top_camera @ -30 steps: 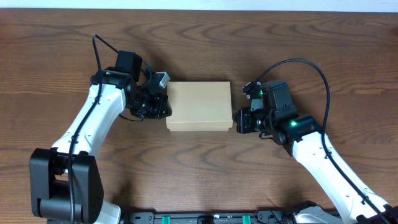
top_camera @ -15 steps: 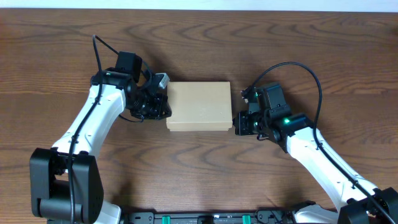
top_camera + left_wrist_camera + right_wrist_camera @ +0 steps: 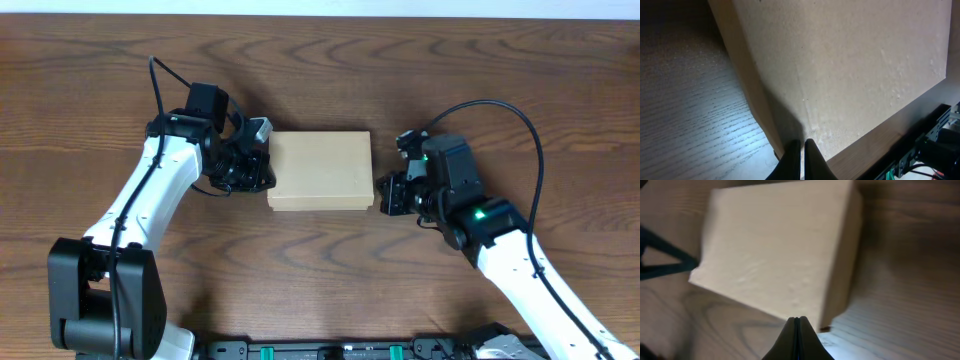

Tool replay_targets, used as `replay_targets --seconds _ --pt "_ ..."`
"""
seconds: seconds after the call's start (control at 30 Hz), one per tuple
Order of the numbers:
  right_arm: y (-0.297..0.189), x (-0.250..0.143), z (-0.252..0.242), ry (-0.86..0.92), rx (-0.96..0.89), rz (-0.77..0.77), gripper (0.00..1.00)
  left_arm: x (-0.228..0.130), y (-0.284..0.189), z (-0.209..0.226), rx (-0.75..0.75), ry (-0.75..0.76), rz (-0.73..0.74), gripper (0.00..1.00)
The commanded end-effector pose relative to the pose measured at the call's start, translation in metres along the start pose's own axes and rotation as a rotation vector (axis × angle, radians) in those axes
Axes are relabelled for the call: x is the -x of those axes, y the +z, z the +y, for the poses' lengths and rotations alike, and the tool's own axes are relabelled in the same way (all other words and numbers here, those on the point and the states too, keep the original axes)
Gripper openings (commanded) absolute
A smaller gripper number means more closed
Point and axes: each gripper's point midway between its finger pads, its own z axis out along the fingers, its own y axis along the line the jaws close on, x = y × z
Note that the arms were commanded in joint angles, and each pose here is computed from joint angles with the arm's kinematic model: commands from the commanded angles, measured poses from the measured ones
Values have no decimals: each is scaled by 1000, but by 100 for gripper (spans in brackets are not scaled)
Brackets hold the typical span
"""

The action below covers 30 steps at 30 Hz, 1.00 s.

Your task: Pack container

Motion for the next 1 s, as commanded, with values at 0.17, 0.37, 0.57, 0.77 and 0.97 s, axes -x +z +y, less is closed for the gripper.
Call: replay_targets --seconds 0.17,0.37,0.57,0.77,0.97 --pt "29 -24 -6 -30 -63 102 1 -5 4 10 41 -15 15 6" --pt "44 -35 -18 -11 -99 156 1 -5 4 10 41 -14 15 6" --pt "28 -20 6 -27 -11 115 1 1 -8 4 41 -42 -20 6" --pt "-39 7 31 -63 8 -25 1 5 -64 -32 40 21 -181 6" --pt "-108 -21 30 -72 -3 -76 1 -40 -118 -72 61 109 -293 6"
